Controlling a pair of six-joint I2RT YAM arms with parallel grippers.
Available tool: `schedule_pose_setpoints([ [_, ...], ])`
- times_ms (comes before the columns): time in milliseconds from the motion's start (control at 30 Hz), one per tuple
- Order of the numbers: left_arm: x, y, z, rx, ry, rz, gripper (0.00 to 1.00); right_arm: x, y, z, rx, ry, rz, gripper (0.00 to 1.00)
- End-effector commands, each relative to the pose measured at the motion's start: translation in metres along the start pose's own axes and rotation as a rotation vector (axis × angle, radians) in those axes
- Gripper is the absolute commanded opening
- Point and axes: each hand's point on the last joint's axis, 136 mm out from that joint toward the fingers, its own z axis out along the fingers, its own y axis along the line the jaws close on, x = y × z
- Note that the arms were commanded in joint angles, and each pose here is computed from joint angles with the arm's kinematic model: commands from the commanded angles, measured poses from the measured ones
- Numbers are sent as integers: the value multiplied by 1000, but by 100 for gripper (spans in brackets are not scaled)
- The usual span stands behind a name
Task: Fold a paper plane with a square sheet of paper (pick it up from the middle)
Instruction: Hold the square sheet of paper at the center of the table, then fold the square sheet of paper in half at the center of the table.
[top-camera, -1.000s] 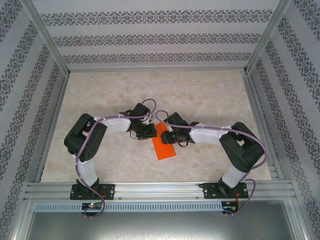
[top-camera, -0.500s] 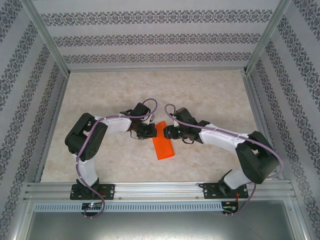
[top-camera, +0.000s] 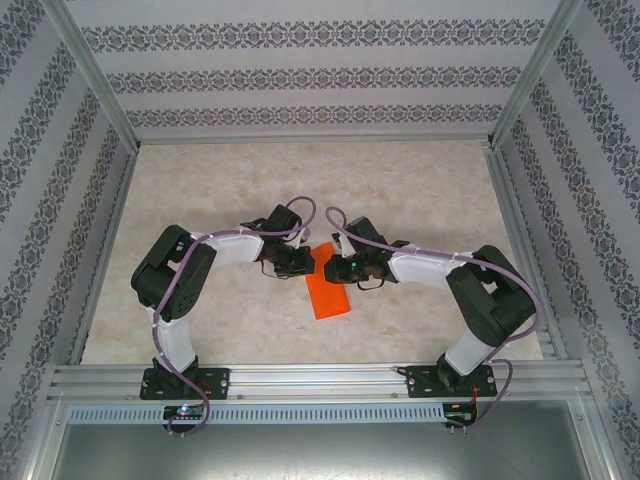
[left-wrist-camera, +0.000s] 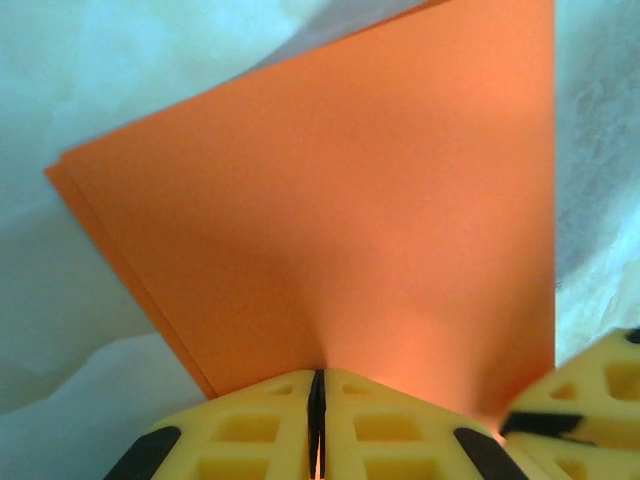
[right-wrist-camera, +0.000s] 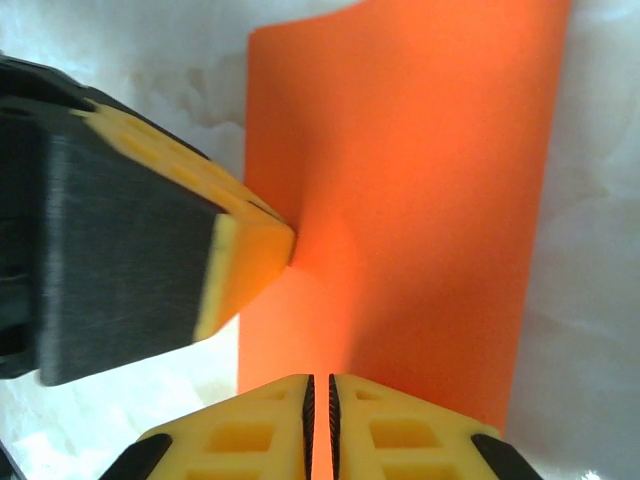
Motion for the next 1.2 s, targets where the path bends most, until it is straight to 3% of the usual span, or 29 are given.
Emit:
schedule_pose_setpoints([
  [0,29,46,21,-166,85,-28,13,-12,0,3,-29,-13,-8,14],
  [333,30,53,24,-193,92,-26,13,-4,-21,10,18,22,24,14],
  [700,31,58,28,-209,104,-24,12,-32,3,0,-98,-46,47,14],
  [1167,33,61,28,-216,109,-22,12,-27,-46,15,2,-21,89,12],
])
